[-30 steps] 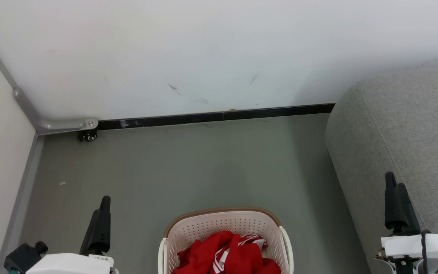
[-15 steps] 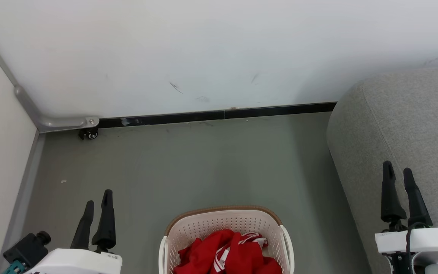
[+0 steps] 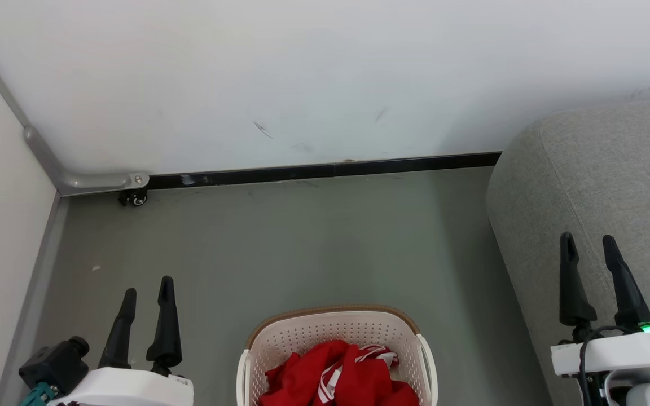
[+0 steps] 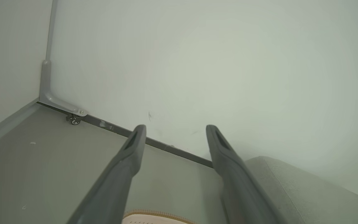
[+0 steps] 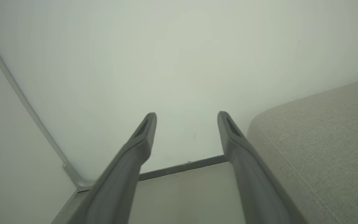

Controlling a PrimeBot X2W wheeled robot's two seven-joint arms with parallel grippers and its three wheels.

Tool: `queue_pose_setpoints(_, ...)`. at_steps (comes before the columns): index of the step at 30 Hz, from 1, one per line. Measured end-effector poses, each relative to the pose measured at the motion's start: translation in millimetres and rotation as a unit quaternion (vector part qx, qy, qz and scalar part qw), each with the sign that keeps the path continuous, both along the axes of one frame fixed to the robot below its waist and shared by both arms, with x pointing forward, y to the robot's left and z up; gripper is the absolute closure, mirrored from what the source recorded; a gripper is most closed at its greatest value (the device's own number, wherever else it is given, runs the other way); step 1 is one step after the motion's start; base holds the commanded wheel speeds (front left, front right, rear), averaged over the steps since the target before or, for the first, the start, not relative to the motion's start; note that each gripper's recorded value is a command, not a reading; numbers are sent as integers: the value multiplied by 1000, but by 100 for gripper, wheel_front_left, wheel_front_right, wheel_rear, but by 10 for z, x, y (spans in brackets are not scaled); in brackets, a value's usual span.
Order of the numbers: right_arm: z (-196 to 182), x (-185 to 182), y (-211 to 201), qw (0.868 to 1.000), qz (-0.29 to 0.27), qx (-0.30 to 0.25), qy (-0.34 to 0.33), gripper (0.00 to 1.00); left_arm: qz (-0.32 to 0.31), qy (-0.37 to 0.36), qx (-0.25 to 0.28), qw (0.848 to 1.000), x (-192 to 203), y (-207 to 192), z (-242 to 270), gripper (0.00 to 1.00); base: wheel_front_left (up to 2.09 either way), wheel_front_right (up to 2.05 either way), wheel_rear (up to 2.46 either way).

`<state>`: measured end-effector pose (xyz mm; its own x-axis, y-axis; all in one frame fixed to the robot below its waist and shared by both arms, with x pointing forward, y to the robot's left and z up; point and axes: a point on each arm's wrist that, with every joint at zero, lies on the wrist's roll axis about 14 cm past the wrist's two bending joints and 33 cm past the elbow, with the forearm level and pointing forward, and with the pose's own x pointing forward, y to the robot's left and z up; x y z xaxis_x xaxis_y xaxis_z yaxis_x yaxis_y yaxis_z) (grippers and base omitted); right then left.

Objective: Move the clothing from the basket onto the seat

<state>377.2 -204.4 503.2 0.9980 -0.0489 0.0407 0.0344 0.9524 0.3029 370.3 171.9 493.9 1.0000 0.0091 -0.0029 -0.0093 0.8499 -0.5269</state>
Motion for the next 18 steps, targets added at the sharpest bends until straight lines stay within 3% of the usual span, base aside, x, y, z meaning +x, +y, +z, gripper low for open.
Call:
queue_pose_setpoints(13,183,106,69,992,18,-120,-18,0,15,-33,96,995,48,30,156,0,0,0,0)
queue_pose_setpoints(18,208,117,83,991,21,-128,-19,0,20,-32,120,992,42,56,159,0,0,0,0)
